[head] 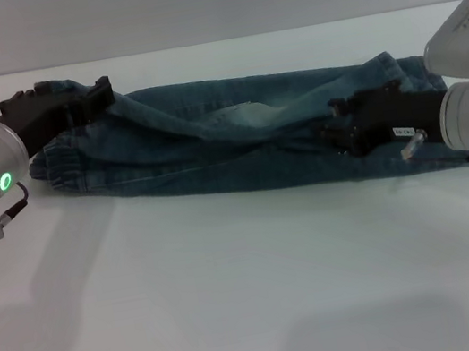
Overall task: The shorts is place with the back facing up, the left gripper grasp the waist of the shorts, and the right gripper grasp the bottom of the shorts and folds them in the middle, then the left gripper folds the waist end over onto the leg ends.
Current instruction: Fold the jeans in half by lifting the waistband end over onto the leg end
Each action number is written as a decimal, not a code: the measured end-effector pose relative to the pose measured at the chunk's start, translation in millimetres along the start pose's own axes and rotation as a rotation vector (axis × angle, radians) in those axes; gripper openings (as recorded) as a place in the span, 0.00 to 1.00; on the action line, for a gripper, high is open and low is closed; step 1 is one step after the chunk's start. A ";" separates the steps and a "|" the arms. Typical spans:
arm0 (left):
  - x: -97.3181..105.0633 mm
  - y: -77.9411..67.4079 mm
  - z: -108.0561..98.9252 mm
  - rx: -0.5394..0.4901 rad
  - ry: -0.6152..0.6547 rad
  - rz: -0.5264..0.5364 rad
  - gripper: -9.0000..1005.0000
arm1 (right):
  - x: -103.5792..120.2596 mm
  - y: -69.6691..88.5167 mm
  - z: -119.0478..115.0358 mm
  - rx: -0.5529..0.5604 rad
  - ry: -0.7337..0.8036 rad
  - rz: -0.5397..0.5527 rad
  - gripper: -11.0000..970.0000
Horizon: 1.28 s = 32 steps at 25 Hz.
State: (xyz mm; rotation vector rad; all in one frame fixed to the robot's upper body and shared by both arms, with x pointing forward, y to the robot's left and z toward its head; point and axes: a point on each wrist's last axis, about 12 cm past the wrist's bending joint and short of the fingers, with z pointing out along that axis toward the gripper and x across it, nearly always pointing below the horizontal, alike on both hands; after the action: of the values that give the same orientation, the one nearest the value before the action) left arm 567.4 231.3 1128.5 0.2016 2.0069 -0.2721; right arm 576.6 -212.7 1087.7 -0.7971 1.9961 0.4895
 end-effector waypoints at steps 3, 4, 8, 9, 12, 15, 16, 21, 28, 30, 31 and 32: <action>-0.8 -0.4 0.0 0.001 -0.002 0.001 0.77 | 0.8 0.6 -0.1 -0.002 0.002 0.003 0.43; -0.8 -0.5 0.0 0.002 -0.002 0.002 0.77 | 1.2 0.8 -0.2 -0.002 0.002 0.004 0.43; -0.3 -0.3 0.2 0.001 -0.001 0.005 0.77 | 0.9 -0.6 -0.3 0.006 0.002 0.004 0.43; -0.2 -0.7 0.2 0.002 0.000 0.005 0.77 | 0.9 -1.4 -0.3 0.009 0.003 0.004 0.43; 0.1 -1.7 -0.1 0.005 0.000 0.007 0.77 | 1.3 -2.4 0.4 0.014 0.014 -0.001 0.43; -0.3 -2.1 -0.9 0.006 -0.002 0.010 0.76 | 1.6 -3.1 1.3 0.022 0.024 -0.014 0.43; -0.3 -2.2 -1.0 0.006 -0.003 0.009 0.76 | 1.4 -3.5 1.4 0.025 0.024 -0.016 0.43; 0.3 -2.0 -1.6 0.006 -0.001 0.008 0.76 | 0.5 -7.7 0.8 0.053 0.017 -0.014 0.43; -0.2 -2.3 -2.1 0.006 -0.003 0.008 0.76 | -1.2 -14.1 1.0 0.087 0.009 -0.001 0.43; -0.6 -2.4 -2.3 0.007 -0.005 0.009 0.76 | -0.4 -14.1 2.8 0.078 0.017 0.012 0.43; -0.9 -2.5 -2.3 0.007 -0.006 0.009 0.76 | 0.5 -13.3 3.8 0.073 0.022 0.016 0.43; -1.2 -2.7 -2.4 0.007 -0.007 0.009 0.76 | 1.7 -11.8 5.0 0.065 0.028 0.019 0.43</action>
State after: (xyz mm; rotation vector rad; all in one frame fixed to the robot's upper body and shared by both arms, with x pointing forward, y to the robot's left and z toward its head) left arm 565.1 229.4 1130.9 0.2143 1.9983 -0.2741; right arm 587.3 -218.7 1083.3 -0.7494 2.0365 0.4242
